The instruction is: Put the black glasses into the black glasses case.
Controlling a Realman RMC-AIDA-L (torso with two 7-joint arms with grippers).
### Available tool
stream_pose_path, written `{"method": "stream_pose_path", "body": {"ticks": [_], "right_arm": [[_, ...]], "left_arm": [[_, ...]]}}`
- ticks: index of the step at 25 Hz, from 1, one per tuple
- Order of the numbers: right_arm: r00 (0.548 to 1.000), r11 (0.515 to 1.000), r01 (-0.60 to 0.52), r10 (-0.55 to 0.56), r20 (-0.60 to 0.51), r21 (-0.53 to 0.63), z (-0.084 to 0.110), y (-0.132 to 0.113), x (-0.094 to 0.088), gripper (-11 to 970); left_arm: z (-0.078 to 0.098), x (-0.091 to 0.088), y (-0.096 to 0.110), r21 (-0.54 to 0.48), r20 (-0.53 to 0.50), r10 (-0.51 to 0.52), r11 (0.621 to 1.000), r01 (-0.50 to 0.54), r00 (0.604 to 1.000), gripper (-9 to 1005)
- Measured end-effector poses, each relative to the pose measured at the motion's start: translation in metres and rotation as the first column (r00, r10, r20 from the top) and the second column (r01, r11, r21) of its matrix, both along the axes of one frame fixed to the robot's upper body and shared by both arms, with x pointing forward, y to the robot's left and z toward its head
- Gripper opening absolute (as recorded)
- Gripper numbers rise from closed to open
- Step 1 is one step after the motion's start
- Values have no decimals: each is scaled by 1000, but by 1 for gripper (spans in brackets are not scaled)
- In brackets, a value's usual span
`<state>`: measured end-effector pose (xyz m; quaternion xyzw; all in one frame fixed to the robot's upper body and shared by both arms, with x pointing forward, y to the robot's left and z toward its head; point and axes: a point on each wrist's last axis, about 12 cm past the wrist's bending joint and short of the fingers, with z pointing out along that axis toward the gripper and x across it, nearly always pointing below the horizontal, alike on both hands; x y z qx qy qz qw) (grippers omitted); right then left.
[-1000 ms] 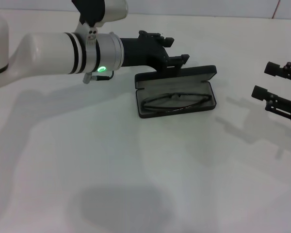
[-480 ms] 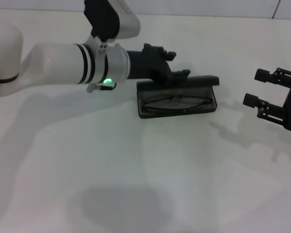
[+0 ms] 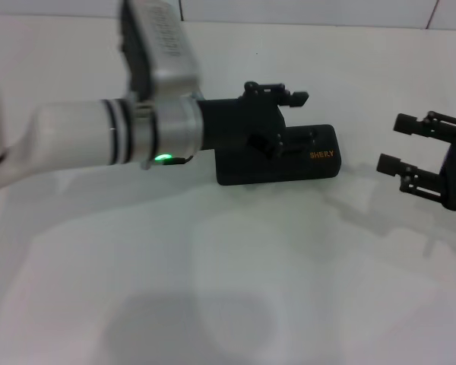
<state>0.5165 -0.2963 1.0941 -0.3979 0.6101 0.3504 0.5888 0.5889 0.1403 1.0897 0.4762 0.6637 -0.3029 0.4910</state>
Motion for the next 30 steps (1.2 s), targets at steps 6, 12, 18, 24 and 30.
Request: {"method": "stream_pose_path", "body": {"ticks": [6,12,18,24,30], "right_arm": [[992,992,-126,126,15,-2,10,15,5,638],[968,968,-249,250,26,-33,19,38,16,769],[958,958,-287,287,15,-22,13,56,20,765],[951,952,-307,308,33,-13,6,68,22,763],[952,954,-300,301,55,-14,4,70,22,761]], "left_arm": [[30,-41,57,-270,104,-211,934,232,972,636],[24,-74,112,-353,166,-193,904,241,967,636],[7,-89,120,-318,163,-171,923,216,972,636],[4,-90,127,-341,158,-111,927,159,981,636],[4,-89,125,-340,157,-114,926,162,981,636]]}}
